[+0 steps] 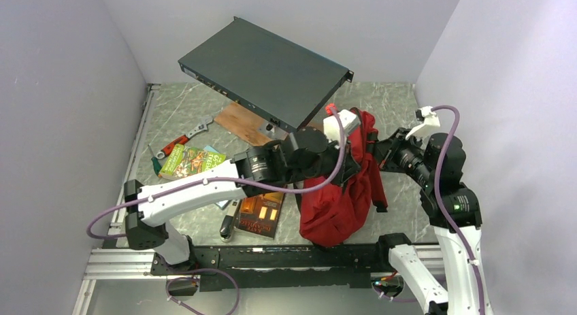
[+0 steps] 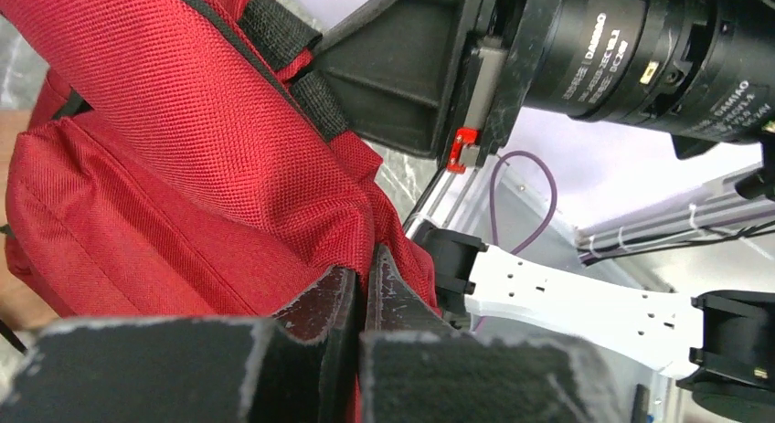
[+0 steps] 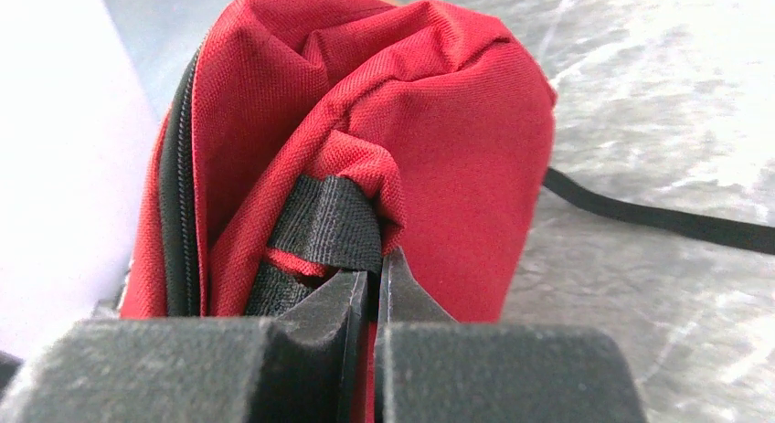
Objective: Pack the student bag
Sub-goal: Place the student bag at the center of the board.
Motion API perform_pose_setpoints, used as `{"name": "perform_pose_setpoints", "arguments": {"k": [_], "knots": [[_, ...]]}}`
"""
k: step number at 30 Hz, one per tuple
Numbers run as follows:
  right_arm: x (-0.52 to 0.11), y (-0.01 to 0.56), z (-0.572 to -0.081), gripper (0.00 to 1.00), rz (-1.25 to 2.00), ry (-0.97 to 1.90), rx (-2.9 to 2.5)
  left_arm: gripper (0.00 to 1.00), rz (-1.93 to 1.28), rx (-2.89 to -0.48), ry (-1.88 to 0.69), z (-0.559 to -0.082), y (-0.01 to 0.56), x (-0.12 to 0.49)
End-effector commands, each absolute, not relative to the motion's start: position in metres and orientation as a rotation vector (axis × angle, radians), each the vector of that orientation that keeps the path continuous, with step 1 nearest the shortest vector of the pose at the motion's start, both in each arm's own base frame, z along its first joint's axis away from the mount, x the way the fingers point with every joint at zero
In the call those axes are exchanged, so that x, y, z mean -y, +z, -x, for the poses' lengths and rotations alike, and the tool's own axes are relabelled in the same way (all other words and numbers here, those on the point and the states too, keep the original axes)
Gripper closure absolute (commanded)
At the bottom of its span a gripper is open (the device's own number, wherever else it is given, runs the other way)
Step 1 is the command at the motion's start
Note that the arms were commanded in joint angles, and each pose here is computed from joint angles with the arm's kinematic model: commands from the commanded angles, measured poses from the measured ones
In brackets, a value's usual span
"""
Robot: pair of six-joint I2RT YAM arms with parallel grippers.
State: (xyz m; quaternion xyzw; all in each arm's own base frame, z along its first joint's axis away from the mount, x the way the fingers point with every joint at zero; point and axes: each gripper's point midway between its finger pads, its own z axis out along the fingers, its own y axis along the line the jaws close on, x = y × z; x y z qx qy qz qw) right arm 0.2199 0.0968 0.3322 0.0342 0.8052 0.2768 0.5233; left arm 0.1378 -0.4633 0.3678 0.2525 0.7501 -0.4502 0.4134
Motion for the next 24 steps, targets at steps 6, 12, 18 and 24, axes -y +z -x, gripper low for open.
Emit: {"name": "perform_pose_setpoints", "arguments": {"k": [6,12,18,24], "knots": [[-0.03,0.342,-0.199,1.0,-0.377,0.38,-1.712,1.0,-1.031,-1.71,-0.853,-0.173,0.387,0.498],[-0.033,0.277,-0.177,1.0,-0.577,0.498,-1.749,1.0,-1.191,-1.549,-0.733,-0.211,0.369,0.523],[0.001,0.255,-0.145,0.61,-0.737,0.32,-1.777,1.0,-1.325,-1.69,-0.821,-0.18,0.3,0.517],[0.033,0.296,-0.117,0.41,-0.753,0.155,-1.689,1.0,-1.357,-1.848,-0.729,-0.159,0.232,0.489]]}}
